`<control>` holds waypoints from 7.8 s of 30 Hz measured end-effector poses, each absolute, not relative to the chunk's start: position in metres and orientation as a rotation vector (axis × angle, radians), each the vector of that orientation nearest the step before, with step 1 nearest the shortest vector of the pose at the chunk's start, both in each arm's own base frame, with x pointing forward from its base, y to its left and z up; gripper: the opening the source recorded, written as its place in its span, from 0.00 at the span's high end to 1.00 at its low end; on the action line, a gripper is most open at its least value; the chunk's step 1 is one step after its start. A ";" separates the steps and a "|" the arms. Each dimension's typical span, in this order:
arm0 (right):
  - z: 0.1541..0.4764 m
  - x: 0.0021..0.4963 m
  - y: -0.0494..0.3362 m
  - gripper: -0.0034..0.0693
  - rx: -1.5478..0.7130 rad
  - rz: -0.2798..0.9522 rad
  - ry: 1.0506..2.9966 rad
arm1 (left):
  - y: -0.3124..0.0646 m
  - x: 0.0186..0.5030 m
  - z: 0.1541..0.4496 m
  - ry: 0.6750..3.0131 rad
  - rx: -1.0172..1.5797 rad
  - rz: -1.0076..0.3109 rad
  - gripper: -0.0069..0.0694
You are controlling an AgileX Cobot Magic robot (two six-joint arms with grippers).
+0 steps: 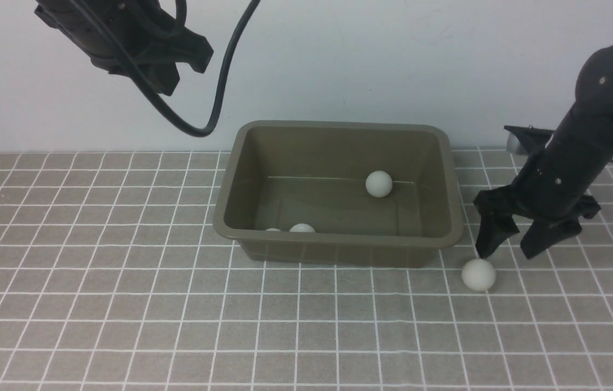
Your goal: Put the table tennis balls into the box on the grey coffee tablecloth.
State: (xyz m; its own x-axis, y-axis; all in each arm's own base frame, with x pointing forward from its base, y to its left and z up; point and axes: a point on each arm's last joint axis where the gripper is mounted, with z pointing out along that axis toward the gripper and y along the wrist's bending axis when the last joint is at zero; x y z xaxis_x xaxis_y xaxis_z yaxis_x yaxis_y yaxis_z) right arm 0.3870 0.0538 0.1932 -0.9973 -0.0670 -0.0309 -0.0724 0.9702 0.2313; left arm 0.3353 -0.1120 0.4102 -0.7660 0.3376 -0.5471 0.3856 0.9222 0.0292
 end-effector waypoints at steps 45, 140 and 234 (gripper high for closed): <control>0.276 0.394 0.120 0.43 -0.259 0.494 2.622 | -0.111 0.330 0.411 2.517 0.515 -0.130 0.92; 0.319 0.017 0.006 0.97 -0.078 0.339 1.237 | -0.003 0.053 0.171 1.875 0.040 -0.005 0.92; 0.181 0.055 -0.003 0.97 0.024 -0.044 1.775 | -0.003 0.053 0.171 1.875 0.040 -0.005 0.92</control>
